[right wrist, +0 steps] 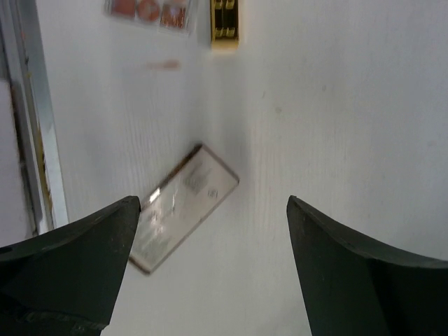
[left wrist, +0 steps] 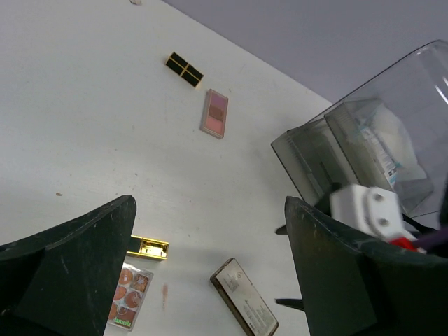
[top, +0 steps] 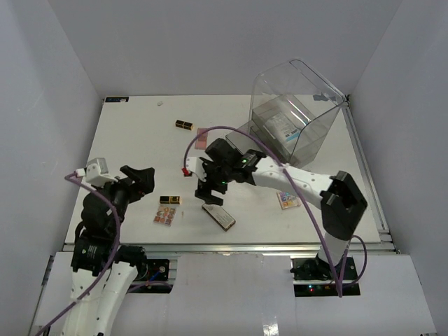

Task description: Organize the makeup

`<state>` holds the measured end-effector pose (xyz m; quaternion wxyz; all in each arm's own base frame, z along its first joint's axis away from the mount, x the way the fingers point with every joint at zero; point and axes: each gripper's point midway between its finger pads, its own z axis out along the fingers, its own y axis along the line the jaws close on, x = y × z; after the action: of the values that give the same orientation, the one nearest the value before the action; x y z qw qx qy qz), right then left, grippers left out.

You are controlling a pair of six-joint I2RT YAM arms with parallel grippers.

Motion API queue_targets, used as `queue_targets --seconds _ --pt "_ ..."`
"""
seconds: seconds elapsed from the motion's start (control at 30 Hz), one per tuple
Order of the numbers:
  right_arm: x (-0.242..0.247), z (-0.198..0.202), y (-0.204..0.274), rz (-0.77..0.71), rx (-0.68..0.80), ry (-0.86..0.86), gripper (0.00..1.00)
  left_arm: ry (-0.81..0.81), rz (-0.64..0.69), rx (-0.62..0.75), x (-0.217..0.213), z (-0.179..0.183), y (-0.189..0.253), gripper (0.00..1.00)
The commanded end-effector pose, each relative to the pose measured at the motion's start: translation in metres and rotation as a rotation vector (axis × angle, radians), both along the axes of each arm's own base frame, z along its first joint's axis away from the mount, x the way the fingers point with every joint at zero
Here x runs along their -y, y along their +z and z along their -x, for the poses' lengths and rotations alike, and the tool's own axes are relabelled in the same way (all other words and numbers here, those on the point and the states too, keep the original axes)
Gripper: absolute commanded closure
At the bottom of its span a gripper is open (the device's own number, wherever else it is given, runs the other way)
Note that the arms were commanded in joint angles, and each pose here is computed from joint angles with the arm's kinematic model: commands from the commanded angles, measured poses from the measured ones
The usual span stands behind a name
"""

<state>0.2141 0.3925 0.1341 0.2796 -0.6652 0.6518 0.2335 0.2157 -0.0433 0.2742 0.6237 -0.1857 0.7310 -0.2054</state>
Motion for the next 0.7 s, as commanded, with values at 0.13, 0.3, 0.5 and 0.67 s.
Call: queue_targets --seconds 0.13,0.3,0.5,0.67 --pt "-0.107 -0.008 -0.035 0.003 -0.017 -0.046 0.10 0.125 0.058 0.128 -0.029 0.046 0.013 0.02" --pt "-0.126 -0.010 -0.049 -0.009 -0.029 -0.033 0.08 0.139 0.076 0.147 -0.032 0.049 0.008 0.02" --pt "-0.131 -0.015 -0.066 0.009 -0.017 -0.028 0.04 0.140 0.074 0.149 -0.032 0.049 0.007 0.02" --pt "-0.133 -0.020 -0.075 0.018 0.009 -0.020 0.02 0.138 0.076 0.153 -0.032 0.049 0.007 0.02"
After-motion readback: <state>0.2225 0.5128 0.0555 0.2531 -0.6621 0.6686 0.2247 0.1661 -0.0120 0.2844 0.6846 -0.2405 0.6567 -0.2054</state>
